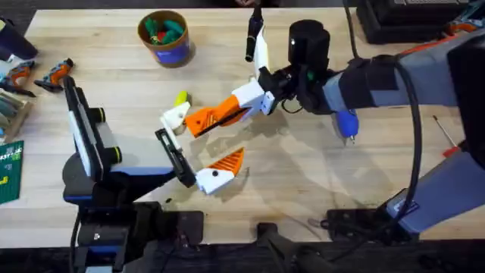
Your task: Pick up the gripper from the table and insert it into the empty holder that is missing its gripper. Then pick up a screw, insert it into the mounting hole, and use the screwdriver to tighten it. Finally, clean up the table by picking up the vegetable and placing it into the bucket.
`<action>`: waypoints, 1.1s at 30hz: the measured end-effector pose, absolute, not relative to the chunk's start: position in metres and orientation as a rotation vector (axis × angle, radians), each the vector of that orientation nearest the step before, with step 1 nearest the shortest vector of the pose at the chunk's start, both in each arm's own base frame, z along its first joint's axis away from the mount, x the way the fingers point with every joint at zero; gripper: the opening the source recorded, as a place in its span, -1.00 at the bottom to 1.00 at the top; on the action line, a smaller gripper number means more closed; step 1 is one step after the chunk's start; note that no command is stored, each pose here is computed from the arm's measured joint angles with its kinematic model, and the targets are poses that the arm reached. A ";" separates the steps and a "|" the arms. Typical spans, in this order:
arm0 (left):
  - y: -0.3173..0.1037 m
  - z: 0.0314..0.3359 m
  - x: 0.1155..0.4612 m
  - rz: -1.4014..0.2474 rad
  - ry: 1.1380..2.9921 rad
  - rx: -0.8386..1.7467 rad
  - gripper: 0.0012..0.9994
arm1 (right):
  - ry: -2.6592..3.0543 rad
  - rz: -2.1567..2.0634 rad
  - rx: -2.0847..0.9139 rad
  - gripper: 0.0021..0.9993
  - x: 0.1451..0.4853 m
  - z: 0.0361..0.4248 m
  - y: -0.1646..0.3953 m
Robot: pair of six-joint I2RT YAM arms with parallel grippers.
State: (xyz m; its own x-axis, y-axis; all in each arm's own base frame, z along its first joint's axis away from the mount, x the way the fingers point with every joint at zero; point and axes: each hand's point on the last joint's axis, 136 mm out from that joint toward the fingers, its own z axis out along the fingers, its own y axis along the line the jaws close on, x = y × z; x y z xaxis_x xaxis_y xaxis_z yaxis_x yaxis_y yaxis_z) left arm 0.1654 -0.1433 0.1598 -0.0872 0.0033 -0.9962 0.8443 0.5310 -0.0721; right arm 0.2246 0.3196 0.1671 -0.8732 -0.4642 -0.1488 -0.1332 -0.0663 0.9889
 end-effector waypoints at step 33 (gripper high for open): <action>-0.143 0.160 0.165 -0.829 1.503 0.763 0.97 | -1.999 -2.007 0.564 -0.98 0.226 0.165 0.329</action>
